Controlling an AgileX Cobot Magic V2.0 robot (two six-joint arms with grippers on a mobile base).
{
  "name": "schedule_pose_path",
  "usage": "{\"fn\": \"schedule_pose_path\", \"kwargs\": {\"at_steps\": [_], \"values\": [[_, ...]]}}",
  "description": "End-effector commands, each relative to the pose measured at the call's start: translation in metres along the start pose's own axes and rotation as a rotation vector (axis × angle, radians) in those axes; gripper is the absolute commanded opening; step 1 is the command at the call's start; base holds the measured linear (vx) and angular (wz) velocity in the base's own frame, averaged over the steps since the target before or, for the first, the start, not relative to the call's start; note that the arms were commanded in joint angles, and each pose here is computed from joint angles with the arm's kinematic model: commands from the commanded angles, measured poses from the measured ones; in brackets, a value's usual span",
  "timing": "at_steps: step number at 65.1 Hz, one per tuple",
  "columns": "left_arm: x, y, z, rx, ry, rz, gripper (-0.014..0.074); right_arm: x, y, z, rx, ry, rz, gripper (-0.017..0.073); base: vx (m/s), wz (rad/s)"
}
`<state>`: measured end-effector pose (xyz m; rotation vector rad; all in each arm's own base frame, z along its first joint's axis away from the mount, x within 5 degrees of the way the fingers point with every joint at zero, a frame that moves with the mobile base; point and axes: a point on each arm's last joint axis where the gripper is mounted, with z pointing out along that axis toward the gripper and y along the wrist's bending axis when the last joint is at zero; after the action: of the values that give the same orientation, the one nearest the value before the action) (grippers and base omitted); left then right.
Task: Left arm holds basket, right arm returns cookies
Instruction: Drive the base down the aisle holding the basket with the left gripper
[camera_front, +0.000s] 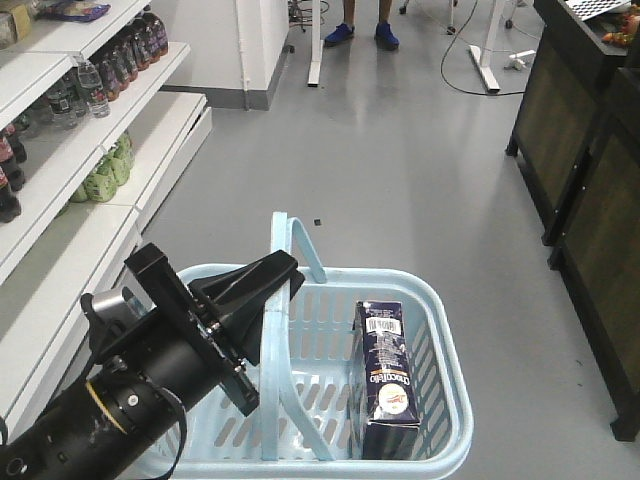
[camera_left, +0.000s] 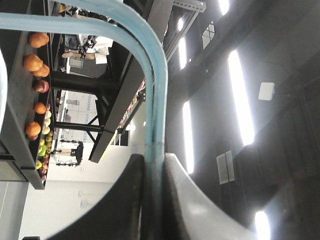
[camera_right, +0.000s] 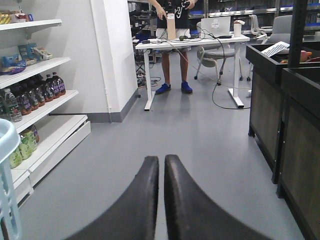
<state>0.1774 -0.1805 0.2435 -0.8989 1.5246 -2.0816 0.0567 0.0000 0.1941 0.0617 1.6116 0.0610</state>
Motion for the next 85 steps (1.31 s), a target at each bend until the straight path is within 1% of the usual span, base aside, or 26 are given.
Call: {"fn": "schedule_pose_path", "kwargs": {"at_steps": [1,36,85], "values": [[0.0105,-0.0409,-0.0025,0.337,0.081,-0.012,-0.0003,-0.0011,0.0000,-0.0002,-0.002,-0.066,-0.015,-0.0006,0.25,0.10],[0.0105,-0.0409,-0.0025,0.337,0.081,-0.012,-0.0003,-0.0011,0.0000,-0.0002,-0.002,-0.066,-0.015,-0.0006,0.29,0.06],[0.0106,-0.0408,-0.0025,0.337,0.082,-0.011,-0.0003,-0.0011,0.0000,-0.0002,-0.002,-0.066,-0.015,-0.0006,0.40,-0.10]]}}
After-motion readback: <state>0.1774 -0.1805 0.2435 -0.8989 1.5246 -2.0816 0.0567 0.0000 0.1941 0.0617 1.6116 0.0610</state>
